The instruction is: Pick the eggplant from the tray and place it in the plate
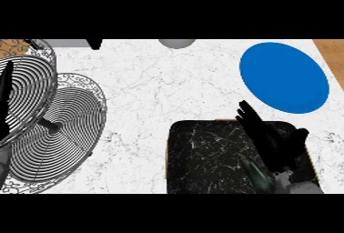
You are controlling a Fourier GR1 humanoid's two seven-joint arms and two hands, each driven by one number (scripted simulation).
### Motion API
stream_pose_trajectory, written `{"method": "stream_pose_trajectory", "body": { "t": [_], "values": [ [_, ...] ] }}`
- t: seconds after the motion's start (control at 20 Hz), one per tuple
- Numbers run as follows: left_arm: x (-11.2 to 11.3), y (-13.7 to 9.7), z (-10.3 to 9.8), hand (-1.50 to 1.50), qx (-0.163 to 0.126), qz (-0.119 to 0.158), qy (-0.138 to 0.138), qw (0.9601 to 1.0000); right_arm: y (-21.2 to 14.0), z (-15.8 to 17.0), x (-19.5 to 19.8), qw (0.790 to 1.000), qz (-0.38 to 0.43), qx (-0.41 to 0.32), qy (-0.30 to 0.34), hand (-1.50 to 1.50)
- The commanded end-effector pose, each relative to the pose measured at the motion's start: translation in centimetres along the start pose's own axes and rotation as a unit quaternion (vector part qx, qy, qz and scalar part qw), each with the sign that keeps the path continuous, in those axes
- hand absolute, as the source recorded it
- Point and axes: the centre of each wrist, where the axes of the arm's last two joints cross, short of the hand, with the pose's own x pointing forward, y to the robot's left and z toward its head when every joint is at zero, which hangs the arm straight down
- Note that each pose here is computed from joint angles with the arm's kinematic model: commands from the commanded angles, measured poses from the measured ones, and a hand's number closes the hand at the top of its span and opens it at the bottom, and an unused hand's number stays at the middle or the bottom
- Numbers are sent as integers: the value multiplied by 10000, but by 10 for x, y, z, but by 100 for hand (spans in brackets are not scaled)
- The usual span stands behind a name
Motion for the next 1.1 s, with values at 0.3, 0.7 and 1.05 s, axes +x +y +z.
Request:
{"method": "stream_pose_trajectory", "body": {
  "t": [0.3, 0.7, 1.05],
  "values": [
    [-7, -54, 24, 0, -670, 927, 912, 9892, -31, -22, 111, 9373, 2521, 2169, -1041, 150],
    [-16, -86, 56, 0, -590, 1353, 1240, 9813, -64, -11, 40, 9664, 748, 2297, -881, -150],
    [-24, -99, 70, 0, -69, 1264, 1154, 9852, -74, -12, 69, 9281, 1899, 3113, -745, -150]
  ]
}}
